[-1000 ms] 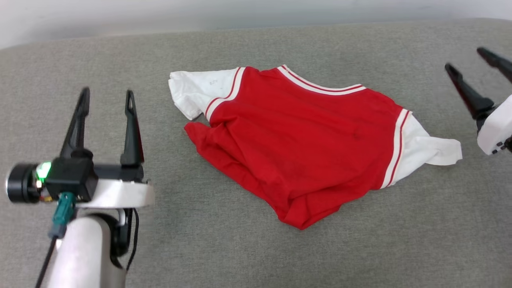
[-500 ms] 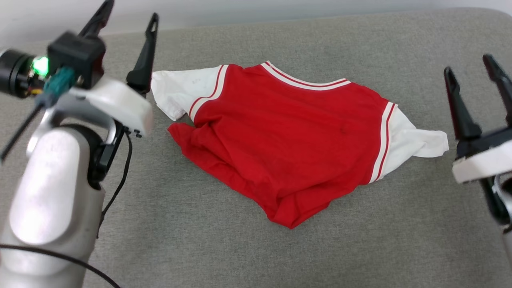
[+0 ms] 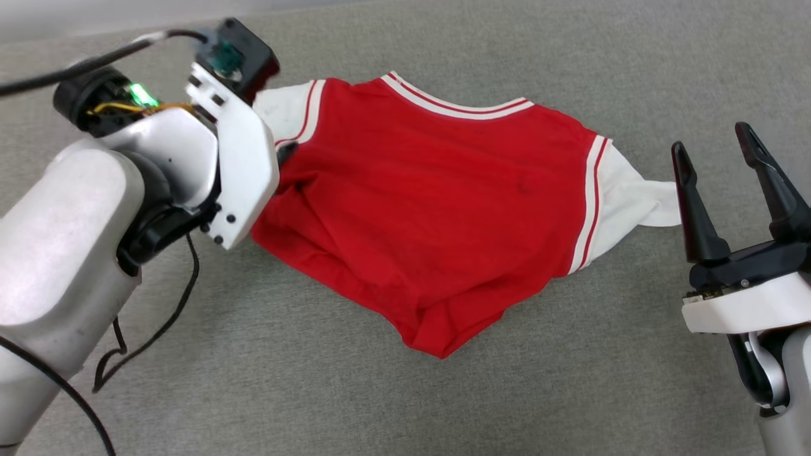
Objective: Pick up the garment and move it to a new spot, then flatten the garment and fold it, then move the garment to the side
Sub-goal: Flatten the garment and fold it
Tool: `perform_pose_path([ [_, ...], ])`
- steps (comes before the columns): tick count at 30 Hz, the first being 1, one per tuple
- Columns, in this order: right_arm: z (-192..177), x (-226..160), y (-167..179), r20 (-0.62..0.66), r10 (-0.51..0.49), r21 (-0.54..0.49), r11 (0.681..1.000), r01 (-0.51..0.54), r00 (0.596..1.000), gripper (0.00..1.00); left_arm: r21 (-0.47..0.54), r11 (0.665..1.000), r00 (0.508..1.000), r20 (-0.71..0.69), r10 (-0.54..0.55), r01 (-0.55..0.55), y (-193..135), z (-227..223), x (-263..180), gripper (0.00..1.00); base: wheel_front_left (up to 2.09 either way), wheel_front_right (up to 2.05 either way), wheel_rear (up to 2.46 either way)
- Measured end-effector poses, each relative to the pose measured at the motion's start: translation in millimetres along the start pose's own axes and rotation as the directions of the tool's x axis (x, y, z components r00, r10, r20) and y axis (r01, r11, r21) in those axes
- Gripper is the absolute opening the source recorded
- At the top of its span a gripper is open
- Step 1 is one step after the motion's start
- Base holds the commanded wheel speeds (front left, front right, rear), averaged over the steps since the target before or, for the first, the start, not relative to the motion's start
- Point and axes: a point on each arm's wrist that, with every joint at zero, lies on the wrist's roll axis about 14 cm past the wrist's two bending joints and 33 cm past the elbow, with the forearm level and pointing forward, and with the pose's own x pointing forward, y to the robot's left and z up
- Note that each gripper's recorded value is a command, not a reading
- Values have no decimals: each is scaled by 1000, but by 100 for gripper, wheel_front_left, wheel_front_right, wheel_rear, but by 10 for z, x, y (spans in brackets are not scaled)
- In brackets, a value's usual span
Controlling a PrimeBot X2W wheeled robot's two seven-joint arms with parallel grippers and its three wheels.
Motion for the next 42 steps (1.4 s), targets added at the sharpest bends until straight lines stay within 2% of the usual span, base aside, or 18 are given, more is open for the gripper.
perform_pose_path([
  [6,-114,24,4,-24,2,-5,1000,-2,1000,100,-6,992,958,-258,-124,126,-199,-471,232,100,0,0,0],
  [11,-244,45,21,-52,6,-5,1000,-6,999,100,-28,973,868,-447,-215,227,-447,-977,376,100,0,0,0],
  [14,-310,35,20,-66,2,-1,1000,-2,998,100,-51,964,824,-508,-250,261,-525,-1185,416,100,0,0,0],
  [18,-383,8,18,-85,-2,2,1000,2,996,100,-62,959,807,-527,-267,278,-553,-1276,465,100,0,0,0],
  [20,-378,9,24,-82,1,2,1000,0,997,100,-82,957,815,-507,-280,277,-564,-1266,474,0,0,0,0],
  [25,-281,-16,14,-61,-1,-1,1000,1,998,100,-99,954,862,-411,-298,282,-644,-1130,405,0,0,0,0],
  [29,-185,-99,-8,-45,-10,-2,1000,10,999,100,-63,960,921,-269,-281,274,-649,-828,231,0,0,0,0],
  [32,-114,-162,-5,-32,-14,2,1000,15,999,100,-40,963,944,-190,-271,268,-671,-695,18,0,0,0,0],
  [37,17,-209,48,-1,-5,10,1000,5,1000,100,-39,954,942,-146,-301,299,-982,-778,-353,0,0,0,0],
  [42,109,-193,133,23,18,11,1000,-18,1000,100,-113,928,912,-177,-371,355,-1457,-1126,-624,0,0,0,0],
])
